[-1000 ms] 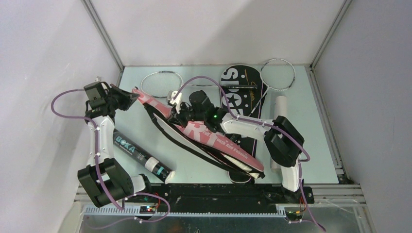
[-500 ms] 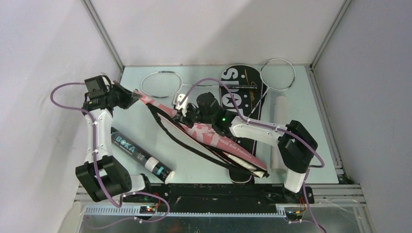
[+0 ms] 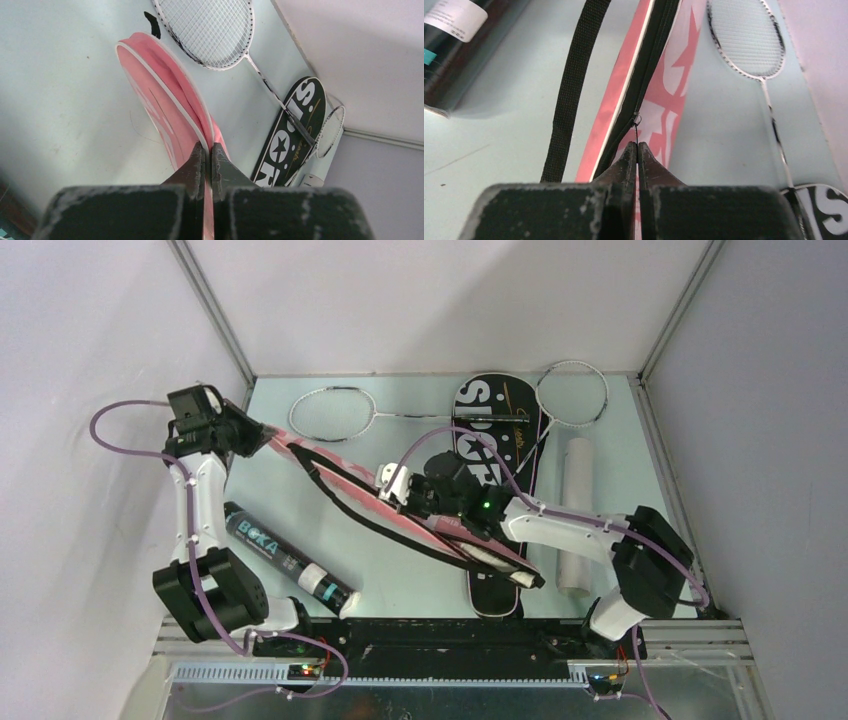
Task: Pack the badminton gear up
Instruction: Zip the racket bag at the center of the board.
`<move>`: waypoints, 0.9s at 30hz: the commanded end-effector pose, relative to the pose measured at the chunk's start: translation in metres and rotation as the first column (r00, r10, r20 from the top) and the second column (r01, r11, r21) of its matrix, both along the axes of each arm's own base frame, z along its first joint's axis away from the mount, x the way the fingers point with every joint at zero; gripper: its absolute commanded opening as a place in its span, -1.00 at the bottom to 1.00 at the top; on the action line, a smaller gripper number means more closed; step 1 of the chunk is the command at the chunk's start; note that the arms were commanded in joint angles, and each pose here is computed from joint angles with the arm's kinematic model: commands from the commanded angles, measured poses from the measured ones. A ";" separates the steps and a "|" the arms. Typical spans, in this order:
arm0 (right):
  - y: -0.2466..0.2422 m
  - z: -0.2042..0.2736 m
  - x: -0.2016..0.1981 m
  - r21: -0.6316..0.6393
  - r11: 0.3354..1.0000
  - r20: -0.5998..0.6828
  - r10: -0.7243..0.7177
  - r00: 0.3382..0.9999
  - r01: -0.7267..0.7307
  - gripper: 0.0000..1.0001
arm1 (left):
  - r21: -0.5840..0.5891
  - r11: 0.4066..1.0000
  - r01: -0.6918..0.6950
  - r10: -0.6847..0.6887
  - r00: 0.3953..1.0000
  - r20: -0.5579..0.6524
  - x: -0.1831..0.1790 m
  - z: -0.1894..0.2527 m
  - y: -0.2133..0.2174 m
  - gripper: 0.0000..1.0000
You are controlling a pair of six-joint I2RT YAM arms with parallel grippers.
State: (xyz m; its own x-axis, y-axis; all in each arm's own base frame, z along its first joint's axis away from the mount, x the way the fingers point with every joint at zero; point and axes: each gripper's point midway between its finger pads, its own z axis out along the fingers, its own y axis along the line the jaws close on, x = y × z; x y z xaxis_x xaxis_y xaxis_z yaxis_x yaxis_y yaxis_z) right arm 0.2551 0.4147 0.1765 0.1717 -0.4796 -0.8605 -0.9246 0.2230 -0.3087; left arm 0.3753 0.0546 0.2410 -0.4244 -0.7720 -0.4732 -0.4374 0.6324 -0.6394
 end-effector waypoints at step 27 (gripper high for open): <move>-0.230 0.013 0.007 -0.205 0.830 0.248 -0.469 0.848 0.519 -1.00 | 0.301 0.948 -0.102 0.123 0.991 -0.053 0.015 0.005 0.068 -1.00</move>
State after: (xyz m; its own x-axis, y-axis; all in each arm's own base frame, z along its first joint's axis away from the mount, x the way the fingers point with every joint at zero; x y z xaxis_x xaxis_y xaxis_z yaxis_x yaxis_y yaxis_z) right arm 0.2521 0.2239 0.1821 0.0607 -0.7030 -0.7086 -0.7308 0.4522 -0.5113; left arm 0.3831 0.0821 0.2247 -0.4447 -0.7295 -0.5197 -0.5189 0.6828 -0.5144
